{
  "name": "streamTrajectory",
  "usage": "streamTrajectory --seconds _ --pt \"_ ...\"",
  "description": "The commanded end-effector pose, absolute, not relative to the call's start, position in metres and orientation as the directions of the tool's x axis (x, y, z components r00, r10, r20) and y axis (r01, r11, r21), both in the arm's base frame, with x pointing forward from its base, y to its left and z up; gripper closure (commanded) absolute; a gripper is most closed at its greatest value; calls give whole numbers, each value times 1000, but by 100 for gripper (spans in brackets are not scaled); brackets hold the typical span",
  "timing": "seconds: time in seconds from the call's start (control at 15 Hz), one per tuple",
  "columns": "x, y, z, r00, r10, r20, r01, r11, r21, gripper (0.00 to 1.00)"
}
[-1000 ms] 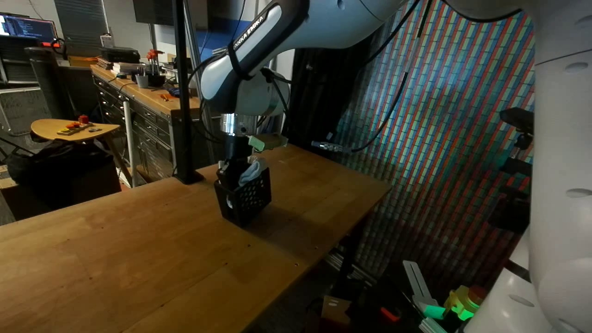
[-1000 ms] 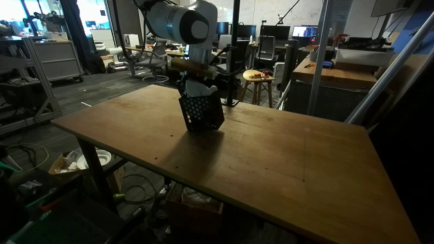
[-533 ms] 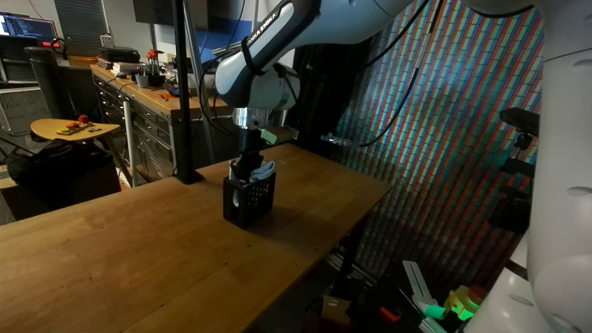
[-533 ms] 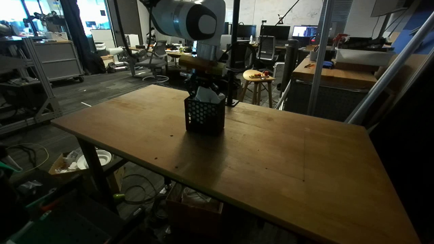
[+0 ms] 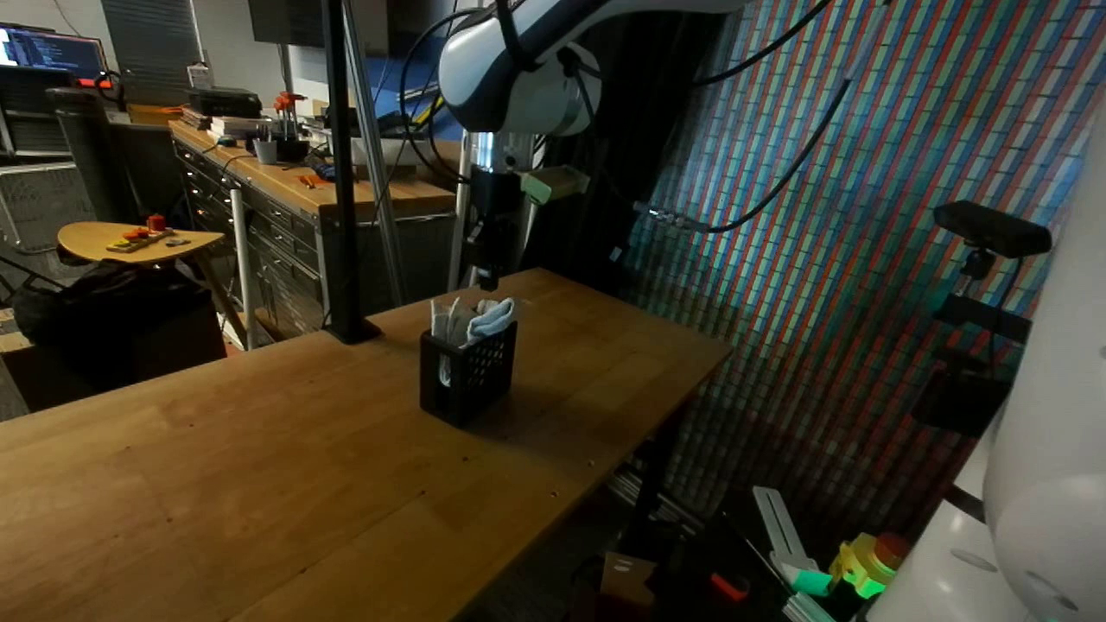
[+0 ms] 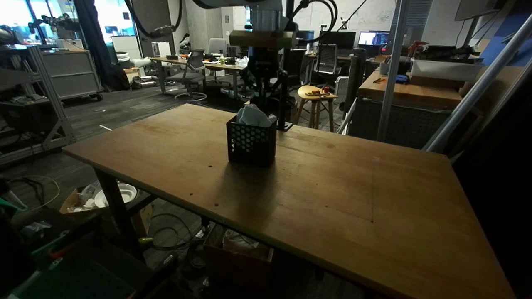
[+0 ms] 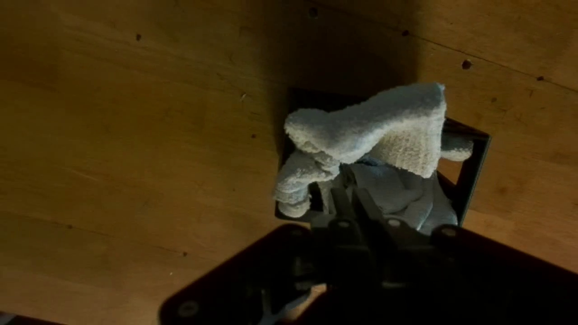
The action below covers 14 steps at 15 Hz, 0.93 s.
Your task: Put the white towel in the black box
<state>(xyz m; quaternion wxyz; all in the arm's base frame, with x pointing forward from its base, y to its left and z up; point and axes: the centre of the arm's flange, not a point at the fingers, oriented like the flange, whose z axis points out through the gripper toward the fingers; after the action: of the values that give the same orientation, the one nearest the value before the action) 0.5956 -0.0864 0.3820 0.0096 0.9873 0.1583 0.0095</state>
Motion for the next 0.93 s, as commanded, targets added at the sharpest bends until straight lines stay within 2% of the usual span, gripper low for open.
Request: streamTrajectory --seconds 0.0,0.27,0.87 --pt "574 -90 422 980 196 -23 197 -979 54 90" --pt "562 -82 433 996 71 -61 74 -996 51 91" --pt "541 -45 411 994 -109 23 -108 -993 -49 92"
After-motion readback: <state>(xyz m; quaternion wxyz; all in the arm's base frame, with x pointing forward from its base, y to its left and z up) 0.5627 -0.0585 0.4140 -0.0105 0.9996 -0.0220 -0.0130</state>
